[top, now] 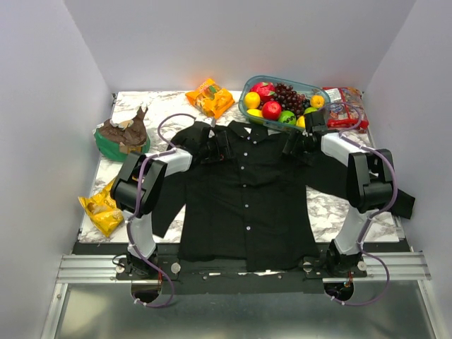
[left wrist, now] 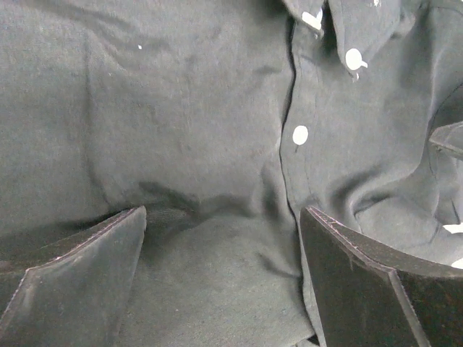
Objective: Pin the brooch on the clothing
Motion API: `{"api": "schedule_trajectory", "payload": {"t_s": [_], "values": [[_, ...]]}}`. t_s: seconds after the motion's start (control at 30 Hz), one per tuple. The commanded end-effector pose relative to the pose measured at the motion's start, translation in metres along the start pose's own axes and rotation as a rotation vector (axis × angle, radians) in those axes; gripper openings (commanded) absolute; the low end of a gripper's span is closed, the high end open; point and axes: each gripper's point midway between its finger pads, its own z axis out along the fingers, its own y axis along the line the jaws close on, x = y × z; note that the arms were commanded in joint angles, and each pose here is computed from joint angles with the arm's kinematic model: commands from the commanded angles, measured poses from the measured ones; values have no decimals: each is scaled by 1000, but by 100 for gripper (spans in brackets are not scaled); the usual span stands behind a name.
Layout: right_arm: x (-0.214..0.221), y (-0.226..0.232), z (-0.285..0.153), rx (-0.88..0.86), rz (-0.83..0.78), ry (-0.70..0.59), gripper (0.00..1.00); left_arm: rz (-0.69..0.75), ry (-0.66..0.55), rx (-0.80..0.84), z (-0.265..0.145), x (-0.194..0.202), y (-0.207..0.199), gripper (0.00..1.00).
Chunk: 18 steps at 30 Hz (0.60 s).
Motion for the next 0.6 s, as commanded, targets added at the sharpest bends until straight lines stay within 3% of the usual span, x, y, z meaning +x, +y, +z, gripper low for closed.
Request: {"api": "schedule_trajectory", "payload": {"t_s": [0.0, 0.3, 0.57], "values": [[-8, -10, 8, 93, 0, 32, 83, -27, 76, -60, 14, 12, 23, 96], [-31, -5, 16, 113, -12, 50, 83, -10, 56, -72, 16, -10, 22, 96], [-68, 49, -47, -67, -164, -97, 83, 142, -16, -45, -31, -40, -22, 97]]}}
